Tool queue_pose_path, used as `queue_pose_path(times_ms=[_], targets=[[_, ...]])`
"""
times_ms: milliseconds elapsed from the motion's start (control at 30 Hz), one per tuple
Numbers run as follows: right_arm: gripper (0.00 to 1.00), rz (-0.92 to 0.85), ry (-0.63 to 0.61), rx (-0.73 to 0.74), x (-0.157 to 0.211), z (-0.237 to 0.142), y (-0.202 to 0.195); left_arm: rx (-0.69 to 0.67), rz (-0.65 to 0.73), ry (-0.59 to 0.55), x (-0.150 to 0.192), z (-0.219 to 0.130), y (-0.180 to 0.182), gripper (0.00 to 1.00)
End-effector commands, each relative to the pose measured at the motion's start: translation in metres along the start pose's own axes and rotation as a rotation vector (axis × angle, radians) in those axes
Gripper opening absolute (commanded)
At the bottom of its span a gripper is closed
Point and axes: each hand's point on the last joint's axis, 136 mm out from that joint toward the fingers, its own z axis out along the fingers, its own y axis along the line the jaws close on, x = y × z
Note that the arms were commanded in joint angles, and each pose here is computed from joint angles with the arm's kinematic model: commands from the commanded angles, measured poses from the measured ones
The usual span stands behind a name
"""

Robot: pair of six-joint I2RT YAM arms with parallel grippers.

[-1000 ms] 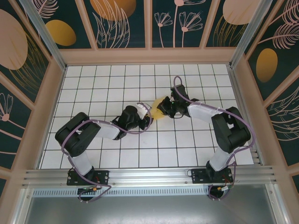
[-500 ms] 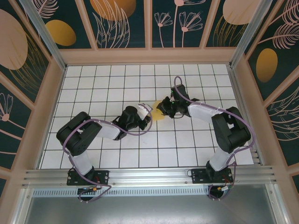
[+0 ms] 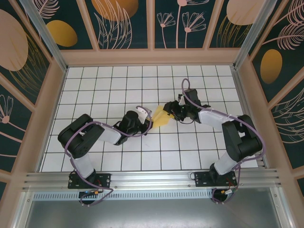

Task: Fold a paper plane with a square sheet of paper (pick it up from the middle)
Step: Fourth fold the wing at the center of the table.

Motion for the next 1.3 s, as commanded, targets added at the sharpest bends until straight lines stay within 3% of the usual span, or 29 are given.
queue_pose_path(times_ms=[0, 200, 400, 1267], targets=[[0.48, -0.144, -0.004, -0.065, 0.004, -0.005, 0.009, 0.028, -0.18, -0.023, 0.0, -0.001, -0.005, 0.01], [0.48, -0.151, 0.05, -0.063, 0.018, 0.005, -0.005, 0.078, -0.41, -0.009, 0.004, 0.001, -0.011, 0.03], [0.47, -0.156, 0.111, -0.073, 0.028, 0.019, -0.006, 0.117, -0.549, -0.043, 0.004, -0.002, -0.014, 0.03], [0.46, -0.162, 0.192, 0.042, 0.035, 0.06, -0.027, 0.102, -0.668, 0.008, 0.021, 0.002, -0.01, 0.07]])
